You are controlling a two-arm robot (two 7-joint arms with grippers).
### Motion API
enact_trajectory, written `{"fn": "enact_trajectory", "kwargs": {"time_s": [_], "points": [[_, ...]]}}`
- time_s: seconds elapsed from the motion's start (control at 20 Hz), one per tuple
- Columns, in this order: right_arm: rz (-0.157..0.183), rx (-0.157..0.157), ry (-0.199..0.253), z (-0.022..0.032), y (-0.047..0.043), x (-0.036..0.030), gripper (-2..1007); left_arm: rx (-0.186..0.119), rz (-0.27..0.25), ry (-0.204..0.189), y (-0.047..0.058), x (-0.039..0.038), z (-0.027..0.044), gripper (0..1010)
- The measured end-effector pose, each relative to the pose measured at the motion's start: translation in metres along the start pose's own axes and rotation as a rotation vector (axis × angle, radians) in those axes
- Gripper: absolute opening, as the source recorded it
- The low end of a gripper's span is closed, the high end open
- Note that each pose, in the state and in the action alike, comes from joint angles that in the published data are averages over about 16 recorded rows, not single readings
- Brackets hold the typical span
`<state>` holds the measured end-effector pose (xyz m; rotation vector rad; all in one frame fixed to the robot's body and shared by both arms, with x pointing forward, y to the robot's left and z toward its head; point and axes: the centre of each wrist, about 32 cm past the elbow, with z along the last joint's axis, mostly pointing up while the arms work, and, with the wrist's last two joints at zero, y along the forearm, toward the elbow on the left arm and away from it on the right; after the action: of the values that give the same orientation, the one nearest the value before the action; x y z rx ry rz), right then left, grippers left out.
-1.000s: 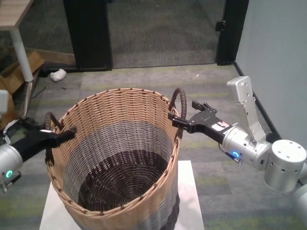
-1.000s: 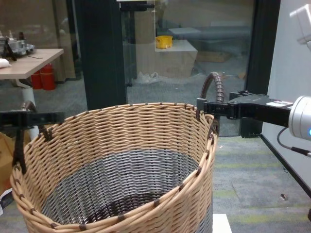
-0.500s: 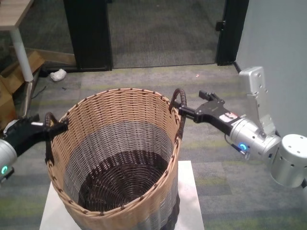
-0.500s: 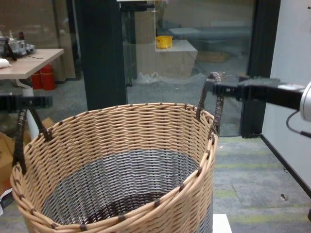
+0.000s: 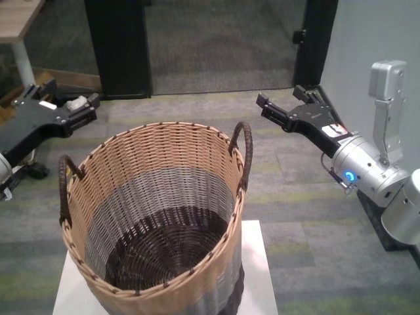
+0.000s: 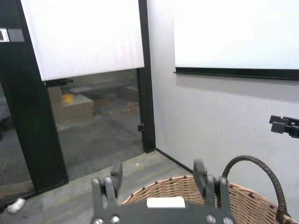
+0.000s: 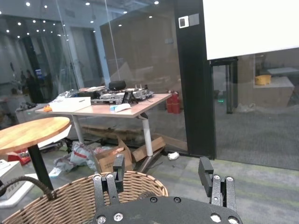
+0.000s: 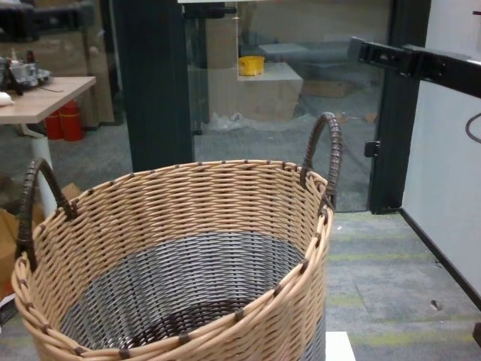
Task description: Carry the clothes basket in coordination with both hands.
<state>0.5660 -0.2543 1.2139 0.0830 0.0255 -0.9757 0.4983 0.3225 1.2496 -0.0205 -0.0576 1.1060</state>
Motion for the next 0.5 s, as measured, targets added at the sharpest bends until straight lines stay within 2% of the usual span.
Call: {"fn": "enact_trajectory", "kwargs": {"time_s": [0.2, 0.3, 0.5], "points": [[-0.009, 0.025, 0.012, 0.0044, -0.0011, -0.0001, 1005, -0.047, -0.031, -0.026, -0.0015, 0.0022, 0.007, 1000], [-0.012, 0.031, 0.016, 0.0052, -0.0013, -0.0002, 1005, -0.06, -0.037, -0.031, -0.0022, 0.0031, 0.0081, 1000], [-0.006, 0.024, 0.012, 0.0039, -0.0009, -0.0002, 1005, -0.043, -0.023, -0.026, -0.0017, 0.0023, 0.0064, 1000]]}}
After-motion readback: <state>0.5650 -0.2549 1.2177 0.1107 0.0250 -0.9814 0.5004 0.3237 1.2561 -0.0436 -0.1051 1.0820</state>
